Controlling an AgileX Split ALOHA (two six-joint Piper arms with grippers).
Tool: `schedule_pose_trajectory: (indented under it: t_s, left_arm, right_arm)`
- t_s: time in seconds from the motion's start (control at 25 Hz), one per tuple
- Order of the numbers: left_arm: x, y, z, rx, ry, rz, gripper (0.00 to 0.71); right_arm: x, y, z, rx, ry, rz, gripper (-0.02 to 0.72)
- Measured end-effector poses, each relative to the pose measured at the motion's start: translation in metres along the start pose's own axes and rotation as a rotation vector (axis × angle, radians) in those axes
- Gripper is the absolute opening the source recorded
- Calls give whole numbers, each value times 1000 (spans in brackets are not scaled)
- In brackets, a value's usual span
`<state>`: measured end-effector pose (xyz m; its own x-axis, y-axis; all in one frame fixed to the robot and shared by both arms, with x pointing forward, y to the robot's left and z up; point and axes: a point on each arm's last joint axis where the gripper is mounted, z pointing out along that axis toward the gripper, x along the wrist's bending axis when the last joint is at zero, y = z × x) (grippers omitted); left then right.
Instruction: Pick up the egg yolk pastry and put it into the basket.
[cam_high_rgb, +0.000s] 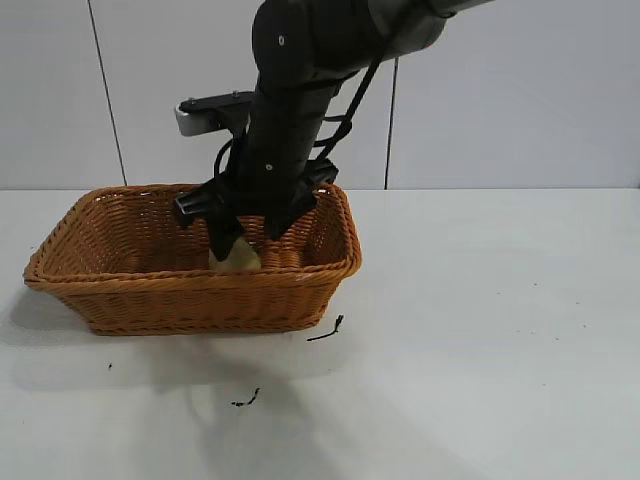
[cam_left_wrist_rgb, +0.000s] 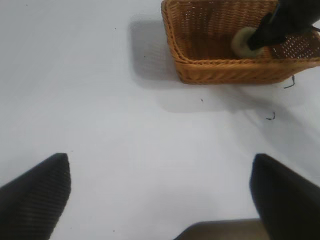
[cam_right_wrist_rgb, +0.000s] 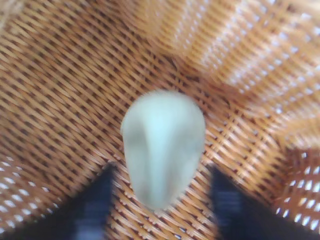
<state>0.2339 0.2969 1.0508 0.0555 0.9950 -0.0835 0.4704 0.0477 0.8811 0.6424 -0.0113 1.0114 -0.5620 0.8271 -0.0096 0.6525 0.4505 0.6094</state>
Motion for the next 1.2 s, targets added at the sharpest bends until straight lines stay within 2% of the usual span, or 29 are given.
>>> schedule_pose_trajectory:
  t_s: [0.12,0.24,0.52,0.68,0.8,0.96,1.2]
  left_arm:
    - [0,0,0,0,0,0,695]
    - [0,0,0,0,0,0,695]
    - [0,0,0,0,0,0,695]
    - [0,0,0,0,0,0,695]
    - [0,0,0,0,0,0,695]
    - [0,0,0,0,0,0,695]
    - [0,0,0,0,0,0,695]
  right_arm:
    - [-25,8,-22,-34,-32,41,656]
    - [-65,9,-36,-34,-88,99,656]
    - [-178,-24,-56,91,-237,259,656]
    - [-229,-47,-71,151,-296,360,656]
    - [-254,-65,-81,214,-318,426,656]
    - [-266,-85,-90,353,-309,490,656]
    - [-257,-95,-99,420,-271,496,656]
